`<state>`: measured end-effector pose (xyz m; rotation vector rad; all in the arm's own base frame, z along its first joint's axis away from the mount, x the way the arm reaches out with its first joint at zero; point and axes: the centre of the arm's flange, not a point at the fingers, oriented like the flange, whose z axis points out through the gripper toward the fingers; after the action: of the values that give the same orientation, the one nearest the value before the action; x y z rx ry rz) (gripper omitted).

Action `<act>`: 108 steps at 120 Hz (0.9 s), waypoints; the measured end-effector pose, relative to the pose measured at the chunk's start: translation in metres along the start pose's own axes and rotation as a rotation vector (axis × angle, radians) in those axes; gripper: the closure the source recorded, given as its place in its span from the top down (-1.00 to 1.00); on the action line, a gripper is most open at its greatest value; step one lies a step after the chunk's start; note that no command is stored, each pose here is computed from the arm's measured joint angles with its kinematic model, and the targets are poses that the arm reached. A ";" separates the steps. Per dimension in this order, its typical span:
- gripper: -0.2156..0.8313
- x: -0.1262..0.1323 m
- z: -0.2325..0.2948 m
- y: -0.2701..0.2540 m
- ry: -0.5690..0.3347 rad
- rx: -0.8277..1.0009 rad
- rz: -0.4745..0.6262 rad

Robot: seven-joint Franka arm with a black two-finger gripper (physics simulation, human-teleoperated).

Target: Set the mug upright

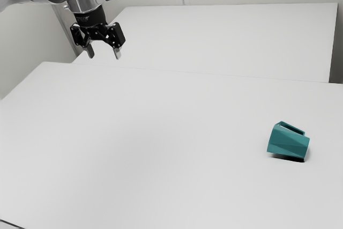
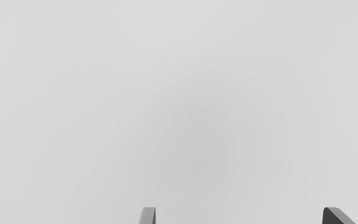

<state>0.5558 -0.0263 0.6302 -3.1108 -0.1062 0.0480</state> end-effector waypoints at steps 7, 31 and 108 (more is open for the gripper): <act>0.55 0.000 0.000 0.000 -0.001 -0.001 0.005; 0.55 0.002 0.002 0.001 0.000 -0.009 0.017; 0.54 0.017 0.120 0.063 0.094 -0.539 0.121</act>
<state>0.5734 -0.0851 0.5075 -3.6454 0.0877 -0.1505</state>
